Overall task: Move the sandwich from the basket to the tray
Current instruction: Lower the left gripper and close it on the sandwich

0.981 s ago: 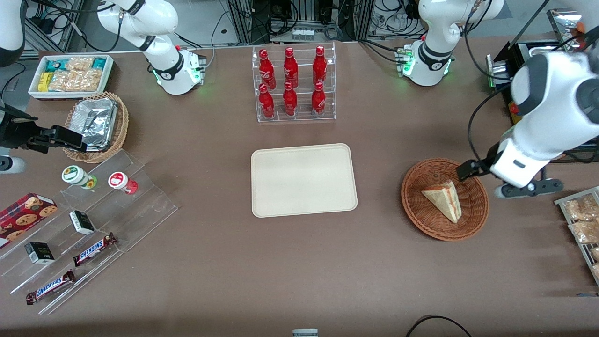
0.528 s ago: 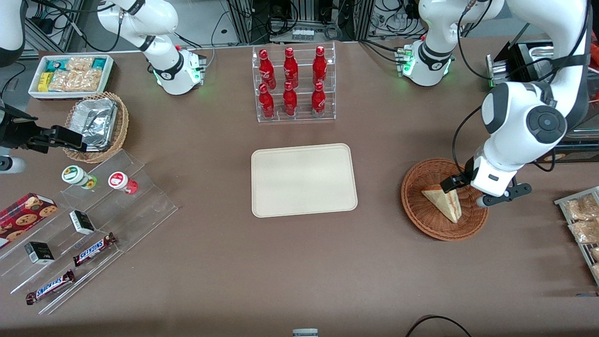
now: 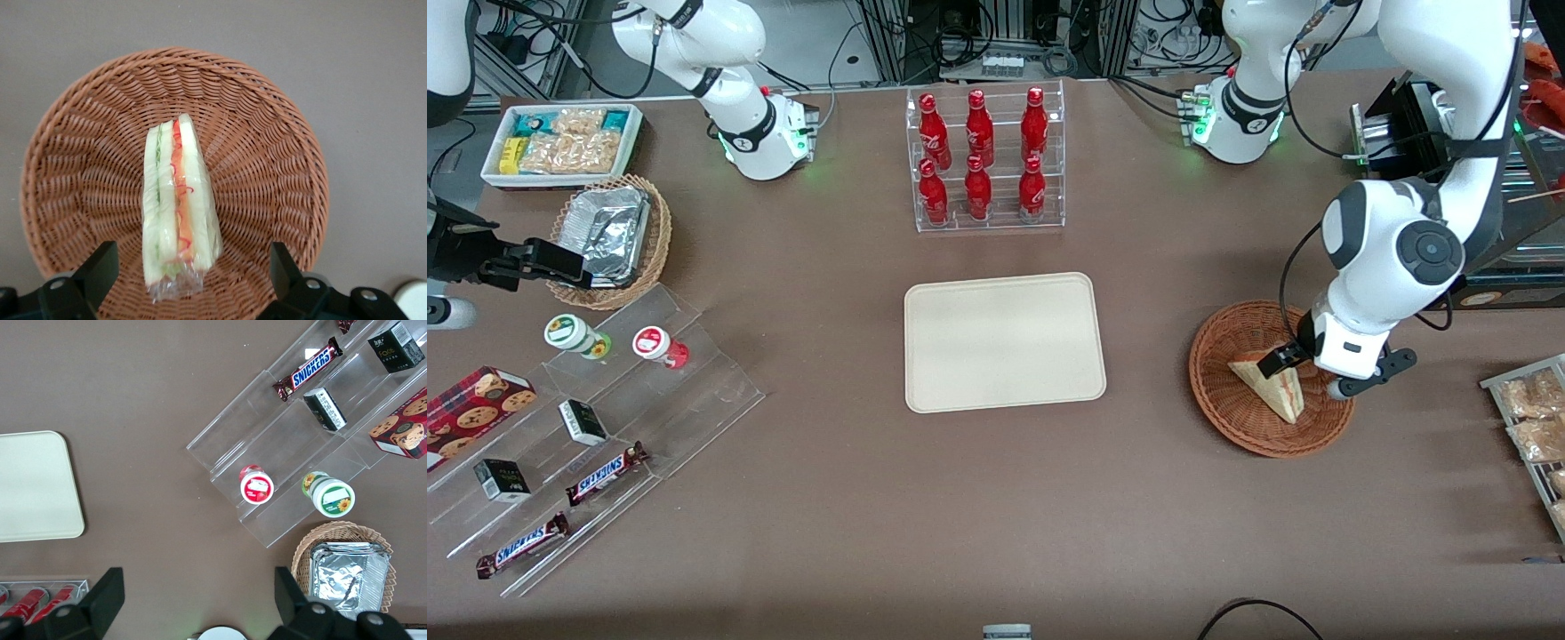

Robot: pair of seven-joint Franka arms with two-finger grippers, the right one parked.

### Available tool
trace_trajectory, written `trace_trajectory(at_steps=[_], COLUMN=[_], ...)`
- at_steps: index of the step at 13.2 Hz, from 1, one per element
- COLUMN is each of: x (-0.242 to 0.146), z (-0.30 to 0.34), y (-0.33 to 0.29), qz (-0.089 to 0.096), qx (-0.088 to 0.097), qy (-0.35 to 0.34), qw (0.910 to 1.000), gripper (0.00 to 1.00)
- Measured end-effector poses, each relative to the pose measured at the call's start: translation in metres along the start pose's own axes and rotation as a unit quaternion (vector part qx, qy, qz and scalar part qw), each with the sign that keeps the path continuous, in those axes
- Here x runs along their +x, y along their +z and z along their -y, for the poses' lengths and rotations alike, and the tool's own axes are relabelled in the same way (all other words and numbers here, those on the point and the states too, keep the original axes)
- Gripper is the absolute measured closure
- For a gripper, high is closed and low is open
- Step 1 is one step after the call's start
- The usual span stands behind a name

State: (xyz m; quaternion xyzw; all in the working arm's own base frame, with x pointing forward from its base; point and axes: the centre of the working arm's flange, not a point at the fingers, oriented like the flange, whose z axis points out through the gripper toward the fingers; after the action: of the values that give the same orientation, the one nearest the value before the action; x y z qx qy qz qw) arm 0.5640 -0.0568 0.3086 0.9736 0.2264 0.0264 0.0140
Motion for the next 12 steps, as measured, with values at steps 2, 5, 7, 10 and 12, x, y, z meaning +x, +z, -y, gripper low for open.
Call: trace_trajectory(at_steps=[2,5,7,10,12], x=[-0.005,-0.006,-0.006,-0.006,-0.006], z=[0.004,0.007,0.007,0.008,0.007], y=[0.017,0.029,0.036,0.045,0.048], qz=[0.005,0.013,0.016,0.019,0.018], qx=[0.002,0.007,0.008,0.009,0.009], qy=[-0.008,-0.011,-0.011,-0.012,-0.012], qw=[1.0000,0.9998,0.9998,0.9997,0.9997], gripper=[0.00,0.00,0.00,0.00,0.09])
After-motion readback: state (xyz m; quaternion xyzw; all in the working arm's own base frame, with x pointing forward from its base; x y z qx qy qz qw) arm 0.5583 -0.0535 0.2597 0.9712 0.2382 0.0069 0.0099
